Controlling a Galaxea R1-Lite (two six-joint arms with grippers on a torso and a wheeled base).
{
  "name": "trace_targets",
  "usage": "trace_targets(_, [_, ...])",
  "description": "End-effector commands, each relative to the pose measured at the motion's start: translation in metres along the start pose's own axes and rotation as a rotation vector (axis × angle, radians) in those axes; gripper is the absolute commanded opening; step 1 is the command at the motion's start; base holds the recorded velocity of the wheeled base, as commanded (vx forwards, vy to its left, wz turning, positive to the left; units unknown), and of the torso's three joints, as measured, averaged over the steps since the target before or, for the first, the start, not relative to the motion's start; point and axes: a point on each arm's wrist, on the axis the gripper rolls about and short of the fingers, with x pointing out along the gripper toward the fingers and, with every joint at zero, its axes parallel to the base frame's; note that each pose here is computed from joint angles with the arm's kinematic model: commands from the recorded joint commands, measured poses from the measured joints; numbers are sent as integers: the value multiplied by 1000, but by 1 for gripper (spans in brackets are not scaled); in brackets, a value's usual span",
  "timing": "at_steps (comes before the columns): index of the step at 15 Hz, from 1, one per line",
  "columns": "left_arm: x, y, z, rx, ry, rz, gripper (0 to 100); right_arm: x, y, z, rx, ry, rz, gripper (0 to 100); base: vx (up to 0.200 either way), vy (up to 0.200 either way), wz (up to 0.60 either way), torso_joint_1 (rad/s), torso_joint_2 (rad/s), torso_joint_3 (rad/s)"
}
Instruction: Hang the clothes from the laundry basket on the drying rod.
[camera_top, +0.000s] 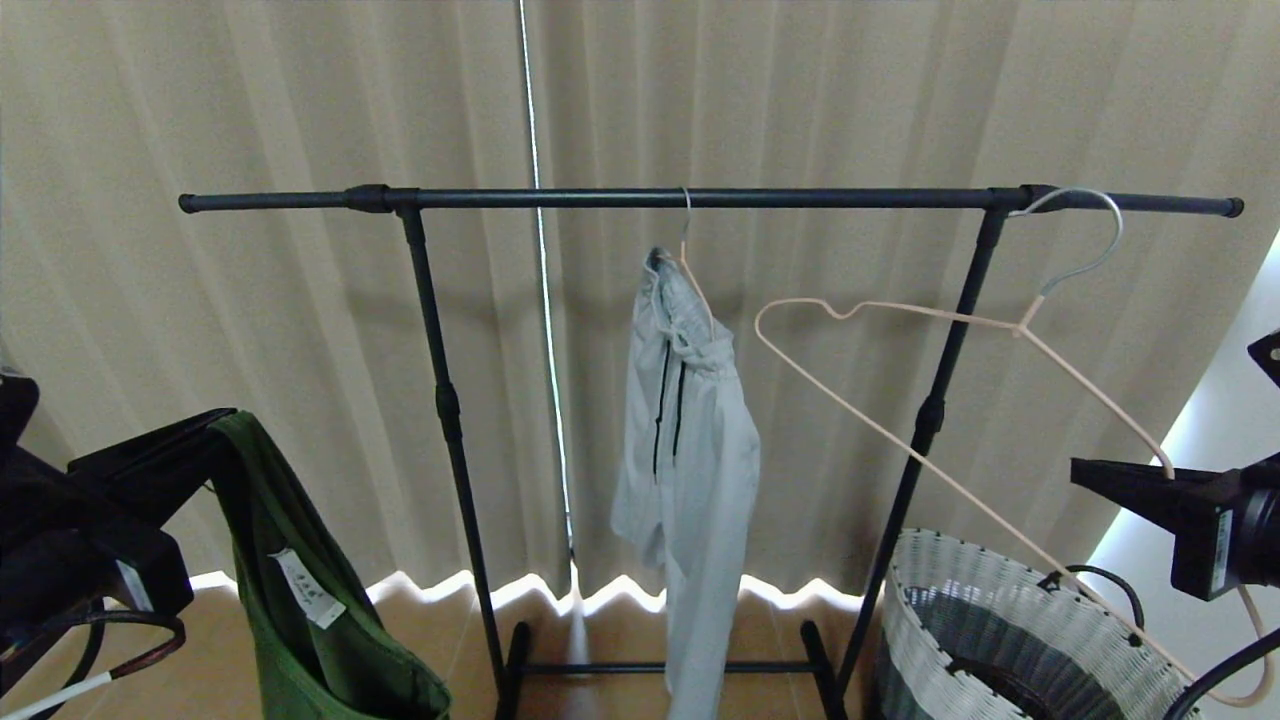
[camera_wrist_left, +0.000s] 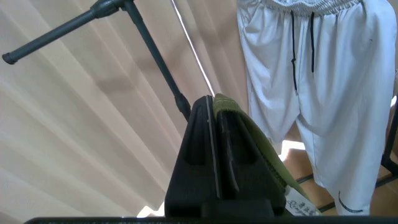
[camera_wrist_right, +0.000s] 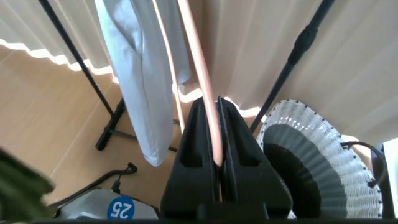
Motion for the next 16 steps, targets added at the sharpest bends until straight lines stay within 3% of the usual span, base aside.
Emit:
trace_targets(1, [2,0,0,-1,6,-2,0,-6,1,2,18,-45,14,0,0,0,0,0,0,0])
trace_targets(3, [7,-1,-1,3,21,-7,0,-5,4,6,43,-86,34,0,0,0,0,0,0,0])
trace_targets(4, [15,-3,-5,59,55,-21,0,-4,16,6,83,-136,134,0,0,0,0,0,0,0])
trace_targets(5, [17,-4,-7,82,62,-28,0,-4,20,3,90,-133,166,0,0,0,0,0,0,0])
trace_targets(10, [19,-6,-4,159,48,-52,0,0,46,-23,36,-46,330,0,0,0,0,0,0,0])
trace_targets(13, [32,-10,0,165,60,-68,0,1,63,-32,24,15,428,0,0,0,0,0,0,0])
trace_targets(16, [55,-11,11,159,111,26,0,-1,76,-36,-10,43,498,0,0,0,0,0,0,0])
